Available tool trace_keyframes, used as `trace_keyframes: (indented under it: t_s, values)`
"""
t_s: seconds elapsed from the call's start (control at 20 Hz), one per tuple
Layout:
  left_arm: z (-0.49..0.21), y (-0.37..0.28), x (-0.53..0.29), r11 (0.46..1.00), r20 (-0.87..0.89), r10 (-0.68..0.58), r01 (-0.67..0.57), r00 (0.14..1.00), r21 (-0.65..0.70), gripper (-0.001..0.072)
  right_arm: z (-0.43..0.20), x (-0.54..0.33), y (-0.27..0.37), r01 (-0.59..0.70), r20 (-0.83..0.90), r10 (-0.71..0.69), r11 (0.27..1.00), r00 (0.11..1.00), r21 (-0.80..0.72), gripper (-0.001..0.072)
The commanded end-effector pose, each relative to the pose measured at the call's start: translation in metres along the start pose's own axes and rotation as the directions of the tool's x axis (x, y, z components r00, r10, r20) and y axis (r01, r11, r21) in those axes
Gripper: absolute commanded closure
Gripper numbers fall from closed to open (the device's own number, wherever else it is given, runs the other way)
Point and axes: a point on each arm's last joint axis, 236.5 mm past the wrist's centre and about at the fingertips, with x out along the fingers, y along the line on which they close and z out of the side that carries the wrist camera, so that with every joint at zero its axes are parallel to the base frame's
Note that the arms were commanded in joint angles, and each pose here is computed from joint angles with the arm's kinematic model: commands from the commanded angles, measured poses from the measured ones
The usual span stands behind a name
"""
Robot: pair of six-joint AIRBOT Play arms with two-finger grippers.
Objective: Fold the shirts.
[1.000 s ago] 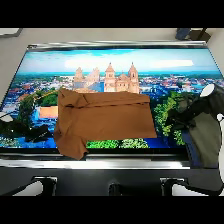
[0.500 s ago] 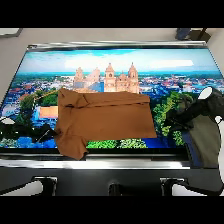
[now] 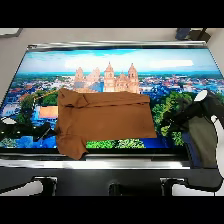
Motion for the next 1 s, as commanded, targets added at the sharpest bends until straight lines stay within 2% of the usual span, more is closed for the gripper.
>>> trace_keyframes:
  t_s: [0.0, 0.1, 0.35, 0.4, 0.5, 0.6, 0.7, 0.8, 0.9, 0.95]
  values:
    - [-0.002, -0.001, -0.001, 1.0, -0.006, -0.001, 0.001, 1.0, 0.015, 0.0679, -0.014, 0.029, 0.001, -0.017, -0.058, 0.018, 1.0, 0.998, 0.01, 0.0232]
    - [-0.003, -0.001, -0.002, 1.0, -0.009, -0.003, 0.003, 1.0, 0.015, 0.0679, -0.017, 0.048, 0.007, 0.0, -0.054, -0.001, 1.0, 0.999, -0.025, 0.0209]
    - [-0.007, -0.004, -0.005, 1.0, -0.018, -0.008, 0.008, 1.0, 0.028, 0.0679, -0.011, 0.075, 0.026, 0.031, -0.017, -0.032, 0.999, 0.999, -0.025, 0.0225]
    - [-0.006, -0.005, -0.006, 0.999, -0.017, -0.009, 0.009, 1.0, 0.031, 0.0679, -0.01, 0.078, 0.029, 0.031, -0.009, -0.031, 0.999, 0.999, -0.029, 0.0308]
    - [-0.006, -0.01, -0.012, 0.999, -0.03, -0.018, 0.019, 0.999, 0.044, 0.0679, -0.005, 0.077, 0.042, -0.001, 0.019, 0.002, 0.999, 1.0, -0.032, 0.066]
    - [0.005, -0.026, -0.035, 0.995, -0.011, -0.031, 0.032, 0.999, 0.093, 0.0682, 0.006, 0.057, 0.055, -0.015, 0.083, 0.022, 0.996, 0.996, -0.083, 0.0662]
    - [0.041, -0.059, -0.093, 0.981, 0.163, -0.041, 0.008, 0.986, 0.196, 0.0682, 0.032, 0.0, 0.072, 0.03, 0.256, 0.017, 0.983, 0.967, -0.179, 0.0663]
    - [0.07, -0.119, -0.195, 0.945, 0.431, -0.102, -0.048, 0.897, 0.324, 0.0682, 0.058, -0.107, 0.099, 0.142, 0.539, 0.029, 0.951, 0.842, -0.273, 0.0663]
    - [0.057, -0.197, -0.332, 0.878, 0.692, -0.228, -0.163, 0.685, 0.45, 0.0681, 0.05, -0.256, 0.135, 0.3, 0.829, 0.108, 0.9, 0.55, -0.316, 0.0662]
    - [0.032, -0.232, -0.399, 0.847, 0.788, -0.299, -0.231, 0.538, 0.479, 0.0681, 0.023, -0.339, 0.153, 0.368, 0.923, 0.168, 0.881, 0.345, -0.298, 0.0662]
